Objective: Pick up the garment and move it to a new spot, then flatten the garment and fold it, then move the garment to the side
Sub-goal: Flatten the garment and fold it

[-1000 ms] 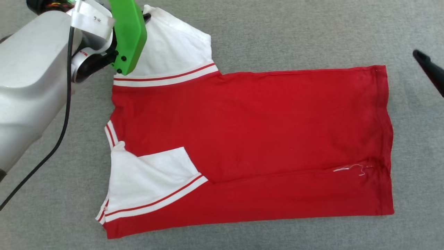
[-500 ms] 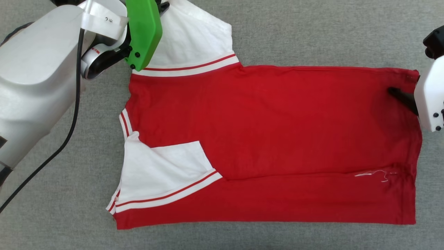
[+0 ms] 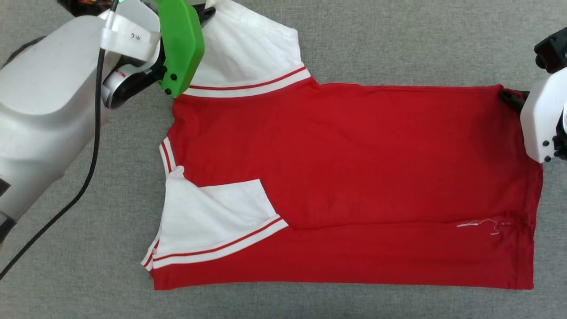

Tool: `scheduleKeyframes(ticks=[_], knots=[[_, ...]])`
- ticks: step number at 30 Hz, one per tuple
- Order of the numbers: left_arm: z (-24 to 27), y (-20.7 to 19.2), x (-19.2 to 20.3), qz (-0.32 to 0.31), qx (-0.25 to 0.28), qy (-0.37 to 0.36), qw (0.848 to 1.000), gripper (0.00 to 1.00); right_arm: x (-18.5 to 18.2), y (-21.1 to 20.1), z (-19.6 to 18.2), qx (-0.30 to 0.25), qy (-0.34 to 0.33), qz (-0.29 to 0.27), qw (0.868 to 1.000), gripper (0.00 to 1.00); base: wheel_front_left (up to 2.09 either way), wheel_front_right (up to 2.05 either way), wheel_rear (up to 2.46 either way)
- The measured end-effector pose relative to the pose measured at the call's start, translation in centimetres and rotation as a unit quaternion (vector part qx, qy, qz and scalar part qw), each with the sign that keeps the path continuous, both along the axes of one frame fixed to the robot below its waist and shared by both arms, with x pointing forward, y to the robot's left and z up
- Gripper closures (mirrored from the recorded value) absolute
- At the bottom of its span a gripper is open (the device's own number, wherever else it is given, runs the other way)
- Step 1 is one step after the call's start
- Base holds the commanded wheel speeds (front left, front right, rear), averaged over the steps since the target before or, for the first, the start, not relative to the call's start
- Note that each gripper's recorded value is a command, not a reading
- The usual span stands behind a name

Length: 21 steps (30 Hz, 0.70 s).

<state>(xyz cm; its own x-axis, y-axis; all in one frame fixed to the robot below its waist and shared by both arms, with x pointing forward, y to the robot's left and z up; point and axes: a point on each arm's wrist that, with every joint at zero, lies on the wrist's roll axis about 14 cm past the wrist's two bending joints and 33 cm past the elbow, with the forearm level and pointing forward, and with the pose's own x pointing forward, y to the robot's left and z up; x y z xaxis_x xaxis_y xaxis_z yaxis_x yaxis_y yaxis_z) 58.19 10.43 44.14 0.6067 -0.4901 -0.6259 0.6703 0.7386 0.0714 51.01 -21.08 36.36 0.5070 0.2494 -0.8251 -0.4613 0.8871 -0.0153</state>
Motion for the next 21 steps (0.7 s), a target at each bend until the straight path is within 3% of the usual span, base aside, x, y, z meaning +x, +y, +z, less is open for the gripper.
scheduleKeyframes(ticks=[11,14,21], knots=[[2.2,1.1,-3.7,0.009,-0.026,-0.024,0.999,1.0,-1.2,0.8,5.1,0.06,-0.105,-0.004,0.993,1.0,0.0,0.0,0.0],[3.4,1.2,-6.6,0.013,-0.047,-0.033,0.998,1.0,-2.9,0.7,7.3,0.079,-0.142,-0.007,0.987,1.0,0.0,0.0,0.0],[3.3,2.6,-11.6,0.035,-0.053,-0.023,0.998,1.0,-6.5,0.5,8.4,0.096,-0.155,-0.013,0.983,1.0,0.0,0.0,0.0]])
